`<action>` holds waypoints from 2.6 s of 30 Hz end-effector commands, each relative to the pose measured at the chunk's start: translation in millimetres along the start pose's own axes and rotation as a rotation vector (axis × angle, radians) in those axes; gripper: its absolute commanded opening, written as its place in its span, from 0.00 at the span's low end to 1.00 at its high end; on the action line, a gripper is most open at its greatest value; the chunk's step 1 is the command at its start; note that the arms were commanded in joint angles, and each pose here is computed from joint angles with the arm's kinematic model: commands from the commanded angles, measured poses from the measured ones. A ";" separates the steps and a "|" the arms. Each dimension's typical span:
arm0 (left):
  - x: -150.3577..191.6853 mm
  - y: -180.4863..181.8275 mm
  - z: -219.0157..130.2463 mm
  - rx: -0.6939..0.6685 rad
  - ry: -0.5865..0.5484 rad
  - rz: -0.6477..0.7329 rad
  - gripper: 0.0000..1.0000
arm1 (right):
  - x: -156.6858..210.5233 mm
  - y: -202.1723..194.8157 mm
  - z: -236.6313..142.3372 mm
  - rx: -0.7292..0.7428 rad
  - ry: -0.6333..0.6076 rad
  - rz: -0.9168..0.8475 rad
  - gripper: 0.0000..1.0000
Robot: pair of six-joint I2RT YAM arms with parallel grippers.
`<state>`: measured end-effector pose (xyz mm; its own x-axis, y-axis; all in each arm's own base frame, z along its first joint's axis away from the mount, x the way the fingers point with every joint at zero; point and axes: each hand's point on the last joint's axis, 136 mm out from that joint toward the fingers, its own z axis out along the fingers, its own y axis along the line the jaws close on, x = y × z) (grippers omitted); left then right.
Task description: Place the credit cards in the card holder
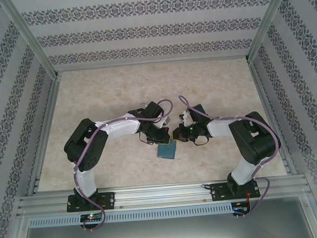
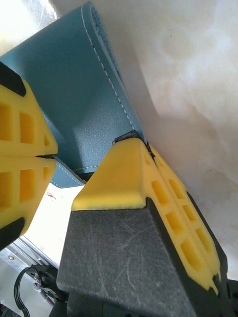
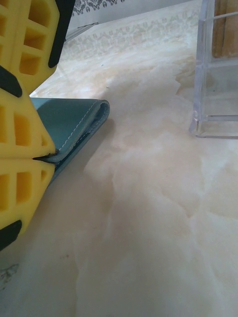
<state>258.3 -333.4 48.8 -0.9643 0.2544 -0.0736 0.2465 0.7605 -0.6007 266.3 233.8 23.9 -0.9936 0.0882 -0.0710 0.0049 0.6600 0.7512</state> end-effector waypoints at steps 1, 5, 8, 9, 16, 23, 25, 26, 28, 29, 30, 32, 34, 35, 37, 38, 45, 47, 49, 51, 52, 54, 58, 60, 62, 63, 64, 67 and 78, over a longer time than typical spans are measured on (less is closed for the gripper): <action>4.0 5.7 -4.9 -0.036 0.010 -0.023 0.00 | 1.7 -8.1 3.8 0.047 0.001 0.010 0.00; 5.0 10.8 0.9 -0.046 0.024 -0.028 0.00 | 2.2 -7.7 3.9 0.047 0.004 0.010 0.00; 4.9 13.9 3.6 -0.057 0.031 -0.028 0.00 | 1.6 -7.4 3.8 0.047 0.002 0.009 0.00; 4.8 14.8 5.0 -0.059 0.035 -0.029 0.00 | 1.5 -7.2 3.8 0.046 0.002 0.010 0.00; 4.2 22.4 11.0 -0.085 0.043 -0.031 0.00 | 0.9 -4.5 3.4 0.042 0.002 0.005 0.00; 5.4 30.8 10.4 -0.132 0.049 -0.027 0.00 | 0.5 -3.6 2.9 0.039 0.002 0.003 0.00; 6.4 32.8 9.7 -0.143 0.050 -0.026 0.00 | 0.9 -3.3 2.7 0.040 0.002 0.003 0.00; 7.2 34.7 10.0 -0.151 0.052 -0.026 0.00 | 0.3 -2.7 2.1 0.039 0.001 0.002 0.01; 9.2 38.6 12.0 -0.161 0.058 -0.030 0.00 | 0.2 -1.7 0.6 0.041 -0.002 0.000 0.09; 9.6 39.6 13.0 -0.162 0.059 -0.030 0.00 | 0.2 0.4 -1.2 0.037 -0.006 -0.004 0.09; 10.5 40.6 14.4 -0.161 0.061 -0.031 0.00 | -0.6 3.3 -3.9 0.034 -0.013 -0.009 0.10; 11.1 42.7 16.9 -0.161 0.062 -0.032 0.00 | -3.2 10.9 -12.3 0.029 -0.036 -0.023 0.10; 12.0 45.6 19.5 -0.163 0.068 -0.037 0.00 | -3.7 18.8 -23.4 0.029 -0.059 -0.036 0.11; 12.0 46.0 20.3 -0.163 0.069 -0.036 0.00 | -3.7 20.6 -27.7 0.033 -0.067 -0.040 0.11; 12.7 47.2 21.9 -0.161 0.069 -0.036 0.00 | -0.3 25.7 -37.5 0.038 -0.079 -0.055 0.12; 12.9 46.9 22.2 -0.158 0.068 -0.036 0.00 | 2.7 27.3 -40.7 0.039 -0.080 -0.063 0.12; 12.4 47.6 24.6 -0.143 0.063 -0.029 0.00 | 25.7 25.8 -39.1 0.059 -0.059 -0.076 0.09; 12.2 47.7 26.0 -0.136 0.063 -0.029 0.00 | 29.2 25.2 -34.0 0.060 -0.055 -0.072 0.08; 12.0 47.1 26.4 -0.129 0.061 -0.028 0.00 | 30.6 26.3 -27.2 0.057 -0.043 -0.071 0.07; 12.6 47.0 26.5 -0.127 0.061 -0.027 0.00 | 30.9 29.3 -20.2 0.035 -0.029 -0.057 0.06; 13.4 47.3 26.7 -0.125 0.062 -0.027 0.00 | 30.8 29.7 -17.3 0.026 -0.025 -0.049 0.05; 14.0 47.8 26.8 -0.126 0.062 -0.027 0.00 | 30.9 28.7 -12.9 0.014 -0.019 -0.035 0.04; 14.1 47.6 28.0 -0.116 0.061 -0.026 0.00 | 34.2 24.5 -6.0 0.008 -0.002 -0.016 0.03; 14.0 45.6 28.2 -0.103 0.059 -0.026 0.00 | 37.3 22.6 -2.8 0.009 0.008 -0.011 0.03; 12.8 44.8 28.0 -0.101 0.055 -0.024 0.00 | 39.4 20.9 -0.1 0.012 0.012 -0.009 0.02; 12.7 44.4 27.5 -0.101 0.054 -0.023 0.00 | 40.6 19.6 1.1 0.014 0.015 -0.006 0.02; 12.5 44.7 27.9 -0.102 0.055 -0.023 0.00 | 42.2 17.5 2.4 0.020 0.019 0.001 0.02; 13.6 45.5 27.2 -0.107 0.059 -0.022 0.00 | 45.8 12.3 4.8 0.033 0.021 0.010 0.02; 7.1 31.7 15.1 -0.049 -0.007 -0.011 0.42 | 53.9 -26.9 18.2 0.155 0.039 0.016 0.00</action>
<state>264.8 -323.4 35.9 -0.9693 0.2342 -0.0744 0.2313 0.7672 -0.5983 228.2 249.8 26.4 -0.9946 0.0763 -0.0702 -0.0001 0.6762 0.7368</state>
